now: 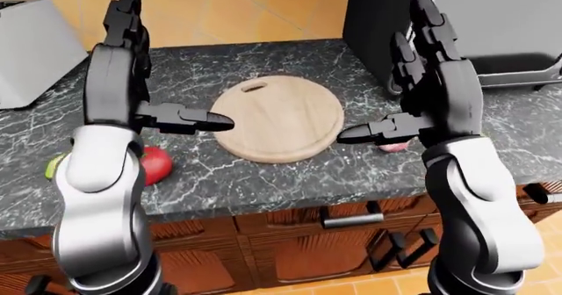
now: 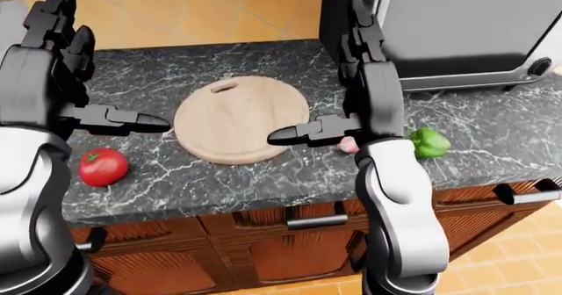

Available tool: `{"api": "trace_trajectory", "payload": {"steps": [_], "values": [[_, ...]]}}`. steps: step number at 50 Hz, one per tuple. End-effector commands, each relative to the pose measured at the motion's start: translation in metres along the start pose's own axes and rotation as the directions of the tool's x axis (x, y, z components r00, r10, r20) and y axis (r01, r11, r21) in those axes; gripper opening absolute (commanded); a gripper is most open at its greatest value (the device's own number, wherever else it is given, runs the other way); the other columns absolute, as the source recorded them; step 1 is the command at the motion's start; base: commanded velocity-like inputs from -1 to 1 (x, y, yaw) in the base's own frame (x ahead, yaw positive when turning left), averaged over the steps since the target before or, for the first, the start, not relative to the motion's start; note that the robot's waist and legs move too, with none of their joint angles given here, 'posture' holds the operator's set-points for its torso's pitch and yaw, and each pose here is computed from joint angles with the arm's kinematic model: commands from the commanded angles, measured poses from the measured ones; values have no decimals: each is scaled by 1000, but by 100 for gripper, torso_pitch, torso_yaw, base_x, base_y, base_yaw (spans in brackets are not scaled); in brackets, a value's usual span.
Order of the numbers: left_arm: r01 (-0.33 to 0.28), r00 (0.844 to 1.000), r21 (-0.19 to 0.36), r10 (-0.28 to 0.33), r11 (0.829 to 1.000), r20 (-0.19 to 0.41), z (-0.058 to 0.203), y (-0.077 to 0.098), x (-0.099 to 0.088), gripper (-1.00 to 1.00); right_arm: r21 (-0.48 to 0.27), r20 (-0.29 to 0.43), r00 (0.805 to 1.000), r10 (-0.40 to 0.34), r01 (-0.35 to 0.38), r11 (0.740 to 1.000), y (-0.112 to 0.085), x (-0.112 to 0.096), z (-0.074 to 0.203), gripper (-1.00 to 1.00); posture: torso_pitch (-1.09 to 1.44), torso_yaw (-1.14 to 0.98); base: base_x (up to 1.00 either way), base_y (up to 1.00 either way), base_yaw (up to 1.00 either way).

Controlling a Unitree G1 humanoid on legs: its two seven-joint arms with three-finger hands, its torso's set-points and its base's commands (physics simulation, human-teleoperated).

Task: Place the avocado, onion, tomato and bell pepper on the cutting board.

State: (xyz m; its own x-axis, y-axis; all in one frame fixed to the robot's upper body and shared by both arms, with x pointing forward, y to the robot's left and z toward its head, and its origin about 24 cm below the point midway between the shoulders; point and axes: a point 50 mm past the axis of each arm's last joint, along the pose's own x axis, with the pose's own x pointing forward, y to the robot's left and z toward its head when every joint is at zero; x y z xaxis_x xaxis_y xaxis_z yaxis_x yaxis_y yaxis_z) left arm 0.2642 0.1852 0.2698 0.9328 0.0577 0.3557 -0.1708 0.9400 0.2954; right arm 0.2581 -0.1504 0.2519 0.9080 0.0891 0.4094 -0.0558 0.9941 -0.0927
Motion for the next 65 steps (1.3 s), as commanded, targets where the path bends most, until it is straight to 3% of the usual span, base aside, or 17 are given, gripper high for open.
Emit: {"api": "trace_trajectory", "payload": {"steps": [1, 12, 14, 34, 44, 48, 52, 57, 60, 65], "values": [[-7, 998, 7, 6, 1000, 66, 12, 1, 0, 100, -16, 73, 997, -21, 22, 1000, -4, -1, 12, 100, 0, 0, 0, 0, 0], [-5, 998, 9, 5, 1000, 64, 10, 0, -1, 100, -12, 82, 997, -5, 6, 1000, -2, -3, 12, 100, 0, 0, 0, 0, 54], [-6, 998, 8, 5, 1000, 64, 11, 0, -1, 100, -40, 77, 997, -2, 5, 999, -2, -3, 12, 100, 0, 0, 0, 0, 45], [-25, 997, 21, 24, 999, 71, 13, 6, -2, 100, -41, 89, 996, -10, 13, 999, -3, -3, 15, 100, 0, 0, 0, 0, 0], [-25, 997, 32, 22, 999, 73, 19, 10, -4, 100, -138, 69, 996, -57, 66, 988, -21, -13, 27, 100, 0, 0, 0, 0, 0], [-30, 997, 32, 28, 999, 74, 19, 11, -5, 100, -180, 53, 993, -109, 117, 977, -34, -23, 29, 100, 0, 0, 0, 0, 0], [-30, 997, 32, 27, 999, 74, 17, 10, -3, 100, -219, 46, 982, -183, 188, 957, -48, -32, 32, 100, 0, 0, 0, 0, 0], [-31, 997, 32, 29, 999, 72, 16, 10, -4, 100, -239, 58, 946, -320, 325, 915, -75, -42, 27, 100, 0, 0, 0, 0, 0], [-29, 997, 34, 27, 999, 69, 15, 9, -5, 100, -249, 59, 911, -407, 408, 878, -93, -54, 25, 100, 0, 0, 0, 0, 0], [-27, 997, 36, 25, 999, 68, 13, 8, -5, 100, -265, 61, 890, -452, 451, 852, -107, -66, 29, 100, 0, 0, 0, 0, 0]]}}
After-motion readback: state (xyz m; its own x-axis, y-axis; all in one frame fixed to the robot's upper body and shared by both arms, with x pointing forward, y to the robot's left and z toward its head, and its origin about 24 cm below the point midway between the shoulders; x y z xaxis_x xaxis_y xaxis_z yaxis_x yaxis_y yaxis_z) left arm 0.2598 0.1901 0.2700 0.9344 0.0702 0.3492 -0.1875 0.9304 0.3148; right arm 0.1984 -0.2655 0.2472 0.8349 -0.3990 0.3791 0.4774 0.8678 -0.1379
